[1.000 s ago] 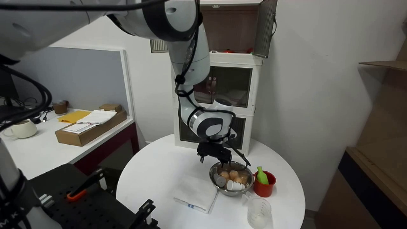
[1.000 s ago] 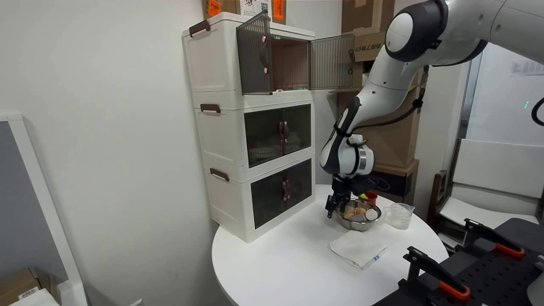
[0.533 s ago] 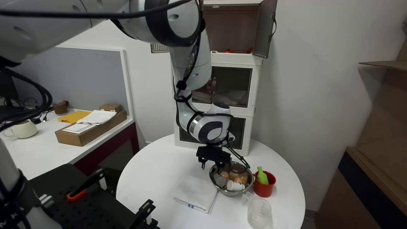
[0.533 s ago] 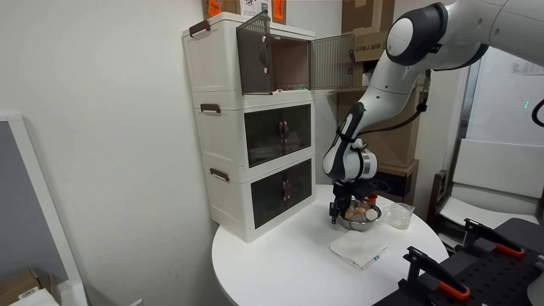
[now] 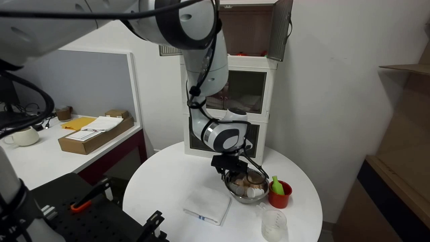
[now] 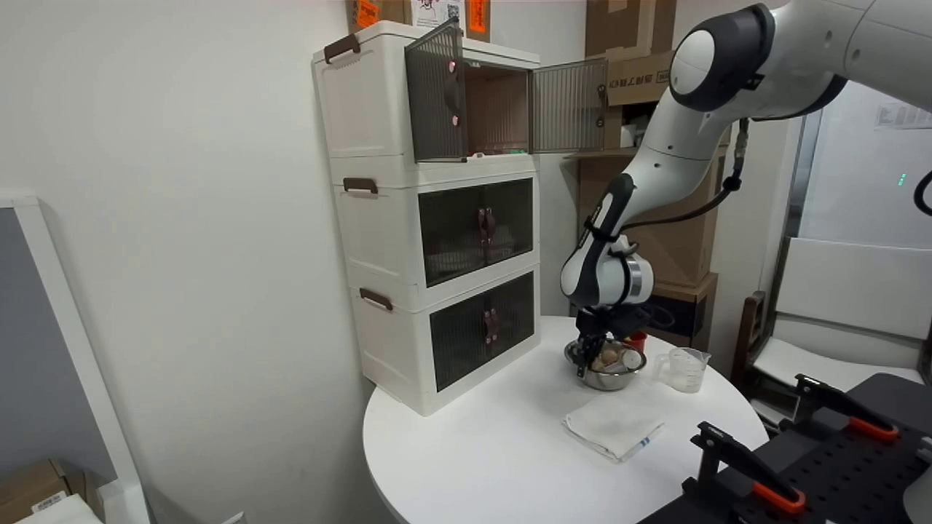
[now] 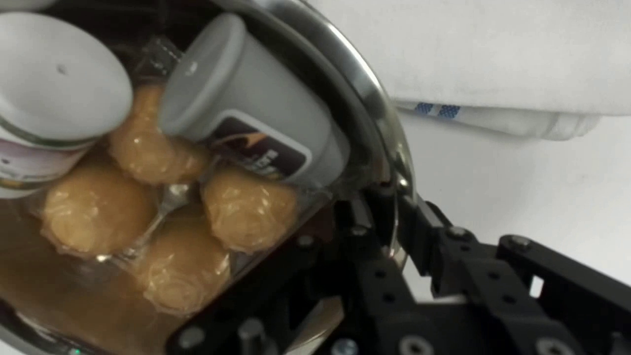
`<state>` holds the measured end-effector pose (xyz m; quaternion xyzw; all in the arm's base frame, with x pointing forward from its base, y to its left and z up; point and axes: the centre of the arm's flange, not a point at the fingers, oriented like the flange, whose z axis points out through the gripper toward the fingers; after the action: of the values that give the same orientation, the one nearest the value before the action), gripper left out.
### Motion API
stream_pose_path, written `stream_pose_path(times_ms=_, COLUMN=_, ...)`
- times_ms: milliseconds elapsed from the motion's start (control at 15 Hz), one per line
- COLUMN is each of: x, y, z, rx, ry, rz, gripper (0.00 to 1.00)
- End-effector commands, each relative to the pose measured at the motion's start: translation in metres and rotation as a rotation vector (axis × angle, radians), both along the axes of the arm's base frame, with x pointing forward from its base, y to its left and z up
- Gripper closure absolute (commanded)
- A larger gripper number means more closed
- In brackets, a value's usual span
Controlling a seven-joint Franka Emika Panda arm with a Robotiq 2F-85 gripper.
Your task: Put the silver bowl inside the top cabinet
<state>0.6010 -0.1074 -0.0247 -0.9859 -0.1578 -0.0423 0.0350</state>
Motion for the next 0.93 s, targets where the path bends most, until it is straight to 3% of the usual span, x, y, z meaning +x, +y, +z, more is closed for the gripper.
stream_pose_path(times_ms=0, x=-0.001, y=0.000, z=0.020, rx=0.034, ry=-0.011, rz=0.001, gripper=0.96)
stream_pose_path(times_ms=200, x=0.007, y=-0.002, z=0.053, rx=0.036, ry=-0.035, rz=0.047, gripper=1.00)
stream_pose_path(times_ms=667, x=0.011, y=0.005, z=0.118, rx=-0.001, ry=-0.122, rz=0.117, gripper=0.99)
stream_pose_path(times_ms=867, x=0.008, y=0.011, z=0.156, rx=0.075, ry=-0.146, rz=0.099, gripper=0.99)
